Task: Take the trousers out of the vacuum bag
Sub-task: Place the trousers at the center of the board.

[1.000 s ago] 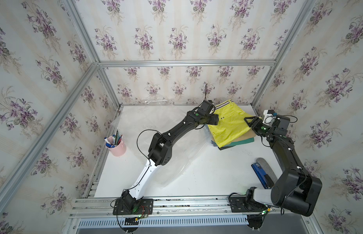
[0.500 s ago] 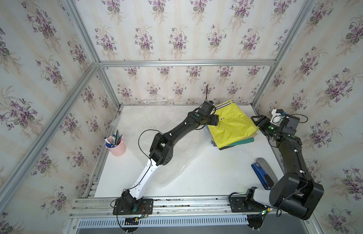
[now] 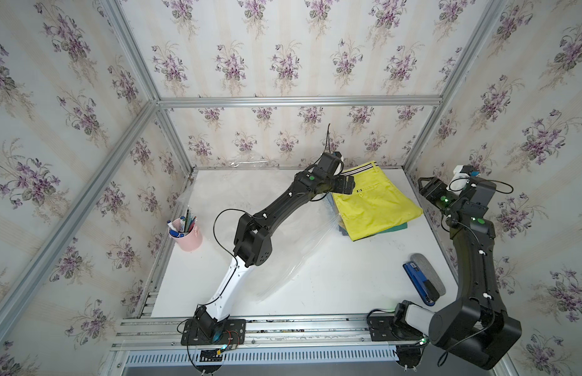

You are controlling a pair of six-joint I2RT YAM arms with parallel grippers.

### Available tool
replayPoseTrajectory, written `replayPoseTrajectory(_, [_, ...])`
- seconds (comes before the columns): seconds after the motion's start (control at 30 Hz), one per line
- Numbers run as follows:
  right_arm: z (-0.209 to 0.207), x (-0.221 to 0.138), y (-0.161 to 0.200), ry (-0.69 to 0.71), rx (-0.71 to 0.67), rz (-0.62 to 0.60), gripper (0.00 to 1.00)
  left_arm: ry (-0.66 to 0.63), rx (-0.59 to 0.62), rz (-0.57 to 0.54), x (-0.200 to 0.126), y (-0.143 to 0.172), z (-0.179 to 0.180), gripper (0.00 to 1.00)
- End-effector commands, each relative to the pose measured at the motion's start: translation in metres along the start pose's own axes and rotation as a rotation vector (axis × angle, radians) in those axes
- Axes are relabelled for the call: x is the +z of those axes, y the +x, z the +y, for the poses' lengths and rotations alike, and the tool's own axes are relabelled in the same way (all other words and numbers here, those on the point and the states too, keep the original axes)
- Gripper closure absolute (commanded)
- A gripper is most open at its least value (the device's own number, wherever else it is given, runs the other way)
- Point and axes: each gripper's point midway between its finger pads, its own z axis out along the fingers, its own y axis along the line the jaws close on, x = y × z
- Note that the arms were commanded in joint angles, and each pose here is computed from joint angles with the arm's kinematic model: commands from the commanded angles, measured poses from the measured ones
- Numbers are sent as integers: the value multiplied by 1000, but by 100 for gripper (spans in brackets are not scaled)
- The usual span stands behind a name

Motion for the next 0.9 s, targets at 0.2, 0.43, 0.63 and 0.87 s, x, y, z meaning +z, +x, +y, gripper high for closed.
replayPoseTrajectory(0.2, [70, 34, 39, -141, -242, 78, 39, 144, 110, -48, -83, -27, -42, 0])
replayPoseTrajectory(0.43, [108, 72, 72, -126, -361, 135, 35, 118, 195, -52, -159, 6, -35, 0])
replayPoseTrajectory(0.63, [118, 112, 94, -98, -439, 187, 29, 73, 214, -47, -209, 59, -12, 0])
replayPoseTrajectory(0.87, [100, 168, 124, -8, -484, 244, 25, 14, 182, -43, -246, 109, 14, 0])
